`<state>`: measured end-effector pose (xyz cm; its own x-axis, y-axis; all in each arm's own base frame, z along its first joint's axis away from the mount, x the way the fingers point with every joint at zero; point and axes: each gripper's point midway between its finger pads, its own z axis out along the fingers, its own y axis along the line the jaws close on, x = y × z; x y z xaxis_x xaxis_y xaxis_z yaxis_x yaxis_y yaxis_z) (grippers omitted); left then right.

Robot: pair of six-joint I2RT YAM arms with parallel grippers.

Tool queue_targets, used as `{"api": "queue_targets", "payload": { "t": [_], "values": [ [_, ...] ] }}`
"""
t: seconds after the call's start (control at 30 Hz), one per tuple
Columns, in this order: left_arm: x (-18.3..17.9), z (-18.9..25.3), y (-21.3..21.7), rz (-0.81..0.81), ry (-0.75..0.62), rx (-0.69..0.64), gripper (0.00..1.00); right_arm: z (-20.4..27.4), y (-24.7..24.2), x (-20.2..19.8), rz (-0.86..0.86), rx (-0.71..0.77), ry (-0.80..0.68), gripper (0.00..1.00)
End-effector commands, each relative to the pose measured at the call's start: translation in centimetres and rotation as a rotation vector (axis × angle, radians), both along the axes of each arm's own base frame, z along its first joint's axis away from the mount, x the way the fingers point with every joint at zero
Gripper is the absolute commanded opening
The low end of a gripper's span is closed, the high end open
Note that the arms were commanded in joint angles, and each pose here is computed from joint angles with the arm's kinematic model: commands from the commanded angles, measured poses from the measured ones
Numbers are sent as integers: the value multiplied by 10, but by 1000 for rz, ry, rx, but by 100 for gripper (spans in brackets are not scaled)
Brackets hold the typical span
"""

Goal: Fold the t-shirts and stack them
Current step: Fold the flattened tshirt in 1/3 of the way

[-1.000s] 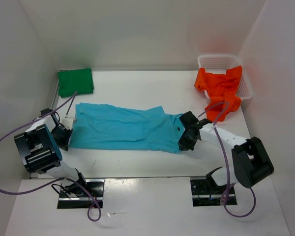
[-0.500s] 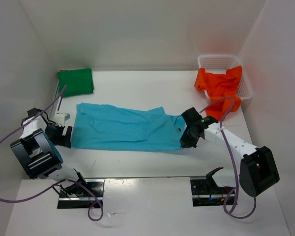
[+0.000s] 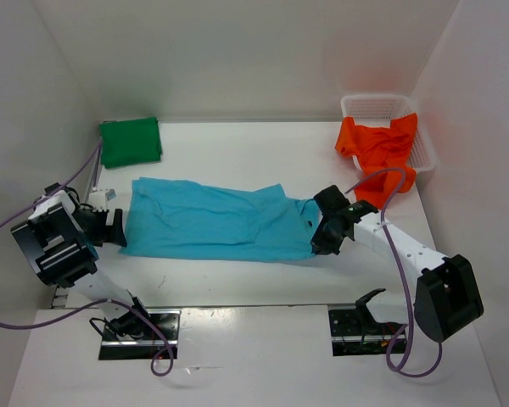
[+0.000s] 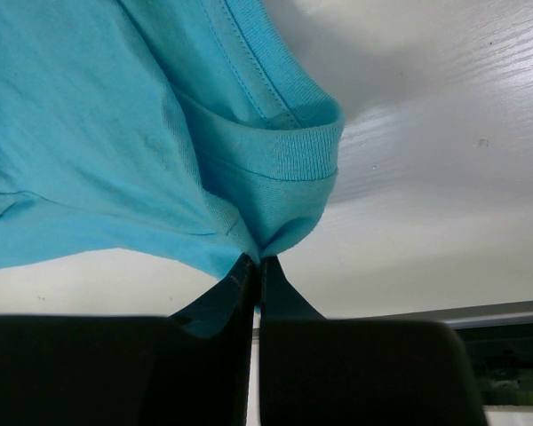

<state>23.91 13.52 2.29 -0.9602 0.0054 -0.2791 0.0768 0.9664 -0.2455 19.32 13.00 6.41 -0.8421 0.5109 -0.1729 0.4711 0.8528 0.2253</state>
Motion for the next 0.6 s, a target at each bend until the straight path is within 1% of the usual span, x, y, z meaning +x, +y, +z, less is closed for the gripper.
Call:
{"api": "queue_targets", "payload": {
  "t": [0.0,0.07,0.1,0.17,0.2,0.23,0.3,0.33,0.37,0.4,0.47,0.5,0.53,0.57],
  "values": [
    [5,-5,-18,-10,-21,-91,99,6,-3,2,1,-6,-26,0],
    [3,3,-12,8,-46,-87,99,6,-3,2,1,-6,-26,0],
    [5,13,-8,17,-83,-68,99,6,-3,2,1,-6,-26,0],
    [5,27,-7,13,-142,-77,99,5,-2,4,1,-6,-26,0],
    [10,42,-6,-5,-192,-56,99,5,-2,4,1,-6,-26,0],
    [10,51,-10,-23,-211,-70,99,5,-1,3,4,2,-22,0],
    [9,58,-18,-77,-236,-73,99,5,0,5,4,6,-31,0],
    [11,58,-14,-92,-232,-30,99,5,0,5,4,6,-31,0],
    [6,48,-21,-91,-187,-24,99,5,0,5,4,6,-31,0],
    [1,39,-16,-86,-143,-1,99,6,-1,8,-5,10,-40,0],
    [-2,30,-15,-94,-112,7,99,8,0,9,-5,14,-49,0],
    [-5,22,-18,-75,-78,-1,99,5,-2,6,-5,10,-40,0],
    [-8,15,-11,-63,-48,29,99,6,-1,8,-5,14,-49,0],
    [-12,8,-17,-78,-20,21,99,8,0,9,-5,19,-58,0]
  ]
}}
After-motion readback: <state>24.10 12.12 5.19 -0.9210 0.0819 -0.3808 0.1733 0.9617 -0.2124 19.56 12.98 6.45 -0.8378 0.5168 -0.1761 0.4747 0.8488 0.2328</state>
